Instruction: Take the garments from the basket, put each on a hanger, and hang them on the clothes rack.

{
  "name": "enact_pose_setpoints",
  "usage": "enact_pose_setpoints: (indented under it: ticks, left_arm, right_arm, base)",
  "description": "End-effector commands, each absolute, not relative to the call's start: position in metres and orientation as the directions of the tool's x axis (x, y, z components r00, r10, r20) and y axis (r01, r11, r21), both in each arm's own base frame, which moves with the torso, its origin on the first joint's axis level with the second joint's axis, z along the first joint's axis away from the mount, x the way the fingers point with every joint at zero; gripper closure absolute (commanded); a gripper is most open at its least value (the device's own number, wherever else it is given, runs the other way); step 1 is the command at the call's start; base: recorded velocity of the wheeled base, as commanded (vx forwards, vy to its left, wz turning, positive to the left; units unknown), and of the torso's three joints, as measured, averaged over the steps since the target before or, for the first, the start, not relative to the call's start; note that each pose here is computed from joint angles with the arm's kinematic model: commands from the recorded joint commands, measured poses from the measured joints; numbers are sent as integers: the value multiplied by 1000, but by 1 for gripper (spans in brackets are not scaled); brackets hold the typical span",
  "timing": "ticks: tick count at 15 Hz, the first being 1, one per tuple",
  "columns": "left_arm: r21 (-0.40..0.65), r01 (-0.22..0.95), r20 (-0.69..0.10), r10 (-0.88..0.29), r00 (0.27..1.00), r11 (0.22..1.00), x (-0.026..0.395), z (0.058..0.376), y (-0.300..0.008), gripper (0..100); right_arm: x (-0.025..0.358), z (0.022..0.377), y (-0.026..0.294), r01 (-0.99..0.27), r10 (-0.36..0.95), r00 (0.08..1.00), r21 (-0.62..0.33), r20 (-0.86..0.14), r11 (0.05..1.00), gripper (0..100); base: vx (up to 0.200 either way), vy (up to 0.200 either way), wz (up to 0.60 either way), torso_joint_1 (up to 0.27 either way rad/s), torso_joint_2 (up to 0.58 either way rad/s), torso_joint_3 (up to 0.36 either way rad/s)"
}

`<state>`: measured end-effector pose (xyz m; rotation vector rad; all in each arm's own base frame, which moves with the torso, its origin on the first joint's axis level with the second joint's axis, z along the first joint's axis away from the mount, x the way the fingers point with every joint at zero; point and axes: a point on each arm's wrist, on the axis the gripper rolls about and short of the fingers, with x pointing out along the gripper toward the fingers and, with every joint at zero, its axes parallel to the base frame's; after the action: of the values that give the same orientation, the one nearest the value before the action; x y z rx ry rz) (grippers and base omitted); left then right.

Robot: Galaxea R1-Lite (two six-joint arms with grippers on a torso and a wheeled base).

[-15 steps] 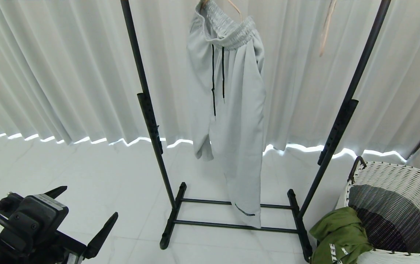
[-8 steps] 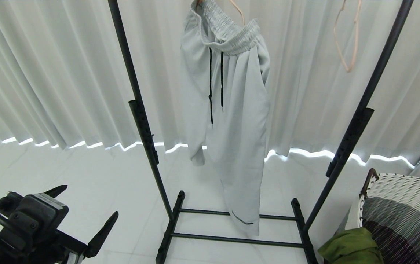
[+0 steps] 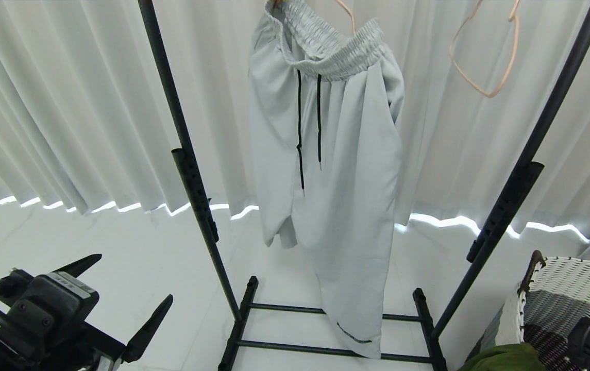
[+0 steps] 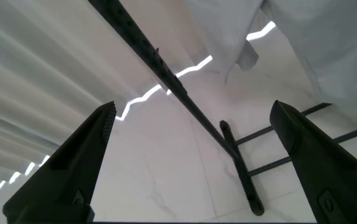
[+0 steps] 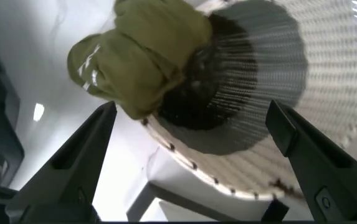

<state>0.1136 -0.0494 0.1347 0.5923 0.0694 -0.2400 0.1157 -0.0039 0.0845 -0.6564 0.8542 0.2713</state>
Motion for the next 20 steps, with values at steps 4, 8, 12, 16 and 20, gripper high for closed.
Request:
enact_pose_setpoints:
  ticks: [4, 8, 12, 16, 20]
  left_arm:
    - [548, 234, -114, -206, 972, 803, 110, 137, -48, 0]
    - [557, 239, -122, -207, 971, 795, 111, 136, -49, 0]
    - [559, 266, -130, -233, 964, 785, 110, 135, -52, 0]
    - [561, 283, -136, -250, 959, 778, 110, 134, -54, 0]
    - [566, 278, -130, -249, 960, 776, 109, 135, -54, 0]
  right_arm:
    - [179, 41, 7, -589, 30, 543, -356, -839, 726, 0]
    - [207, 35, 7, -544, 30, 539, -322, -841, 775, 0]
    - [206, 31, 7, -550, 24, 521, -314, -853, 774, 0]
    - [205, 29, 6, -549, 21, 512, -309, -859, 776, 100]
    - [202, 25, 2, -534, -13, 493, -315, -870, 785, 100]
  base:
    - [0, 0, 0, 0, 0, 0]
    - [0, 0, 0, 0, 0, 0]
    - [0, 0, 0, 0, 0, 0]
    - [0, 0, 0, 0, 0, 0]
    - [0, 0, 0, 0, 0, 0]
